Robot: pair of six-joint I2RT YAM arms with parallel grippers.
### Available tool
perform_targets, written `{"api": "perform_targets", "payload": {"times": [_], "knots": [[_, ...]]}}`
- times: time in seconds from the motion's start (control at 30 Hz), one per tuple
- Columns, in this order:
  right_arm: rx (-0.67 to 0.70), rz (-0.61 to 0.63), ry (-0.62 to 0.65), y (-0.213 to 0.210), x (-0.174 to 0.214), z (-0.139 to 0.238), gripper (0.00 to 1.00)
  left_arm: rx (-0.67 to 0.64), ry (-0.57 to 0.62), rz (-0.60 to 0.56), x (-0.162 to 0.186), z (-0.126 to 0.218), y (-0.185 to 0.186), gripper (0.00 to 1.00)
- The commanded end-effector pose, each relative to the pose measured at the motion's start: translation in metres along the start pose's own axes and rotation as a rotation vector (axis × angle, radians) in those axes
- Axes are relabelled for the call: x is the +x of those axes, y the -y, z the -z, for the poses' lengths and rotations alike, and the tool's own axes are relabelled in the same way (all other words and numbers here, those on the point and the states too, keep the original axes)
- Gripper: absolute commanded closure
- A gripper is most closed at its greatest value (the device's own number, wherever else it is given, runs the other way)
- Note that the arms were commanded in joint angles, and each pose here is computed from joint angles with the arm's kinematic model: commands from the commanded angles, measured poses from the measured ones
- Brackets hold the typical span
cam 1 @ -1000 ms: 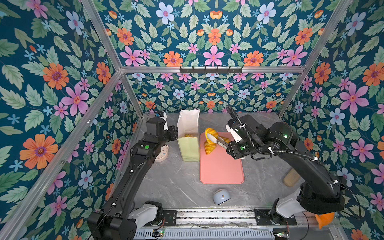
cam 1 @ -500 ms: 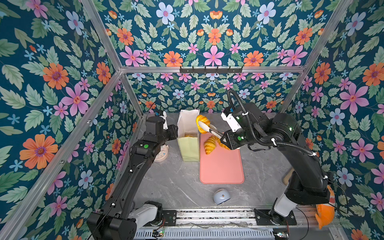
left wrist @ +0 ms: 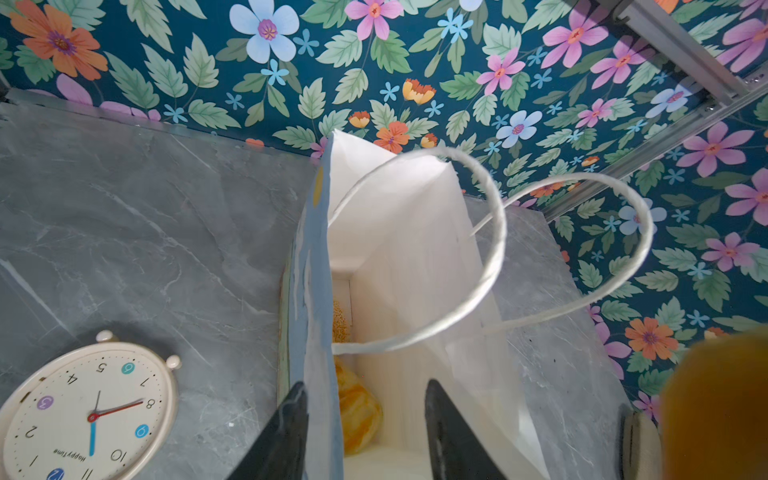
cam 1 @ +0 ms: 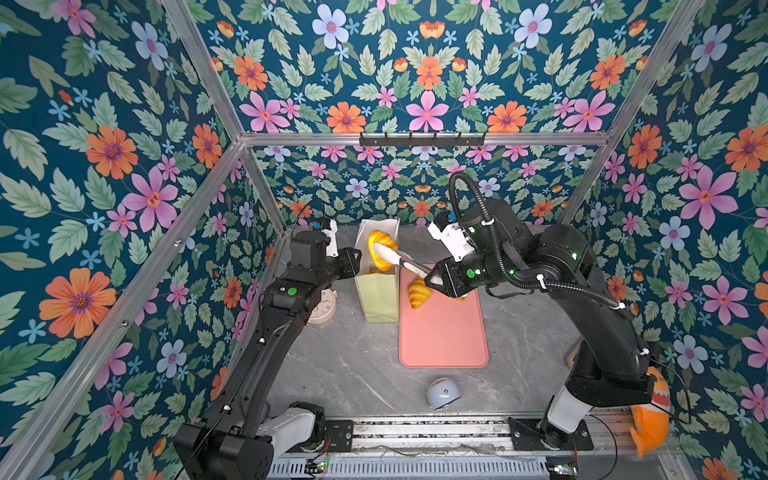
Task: Place the fake bread into the paper bag
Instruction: 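Carry the striped bun with the tongs over the bag held by left gripper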
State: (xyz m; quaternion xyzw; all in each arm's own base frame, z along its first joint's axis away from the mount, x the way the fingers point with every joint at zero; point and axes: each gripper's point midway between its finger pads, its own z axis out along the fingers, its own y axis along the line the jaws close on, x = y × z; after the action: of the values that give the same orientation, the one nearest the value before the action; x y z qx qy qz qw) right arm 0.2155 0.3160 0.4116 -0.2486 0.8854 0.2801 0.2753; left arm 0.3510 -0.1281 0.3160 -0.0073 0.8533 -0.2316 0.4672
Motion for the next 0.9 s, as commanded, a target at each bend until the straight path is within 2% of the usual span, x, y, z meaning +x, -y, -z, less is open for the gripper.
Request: {"api": "perform_targets", "payload": {"times": [0.0, 0.17, 0.53, 0.87], "knots": [[-0.021, 0.005, 0.055, -0.006, -0.016, -0.003, 0.68, 0.017, 0.023, -0.029, -0.008, -0.002, 0.004, 0.53], [0.018, 0.002, 0.056, 0.0, -0.023, -0.016, 0.68, -0.012, 0.019, -0.045, -0.008, -0.009, -0.002, 0.55], [0.073, -0.023, 0.048, 0.013, -0.029, -0.034, 0.69, -0.03, 0.045, -0.027, -0.013, -0.018, -0.007, 0.68], [0.087, -0.02, 0.04, 0.015, -0.029, -0.037, 0.69, -0.041, 0.038, -0.028, -0.012, -0.033, -0.011, 0.67]]}}
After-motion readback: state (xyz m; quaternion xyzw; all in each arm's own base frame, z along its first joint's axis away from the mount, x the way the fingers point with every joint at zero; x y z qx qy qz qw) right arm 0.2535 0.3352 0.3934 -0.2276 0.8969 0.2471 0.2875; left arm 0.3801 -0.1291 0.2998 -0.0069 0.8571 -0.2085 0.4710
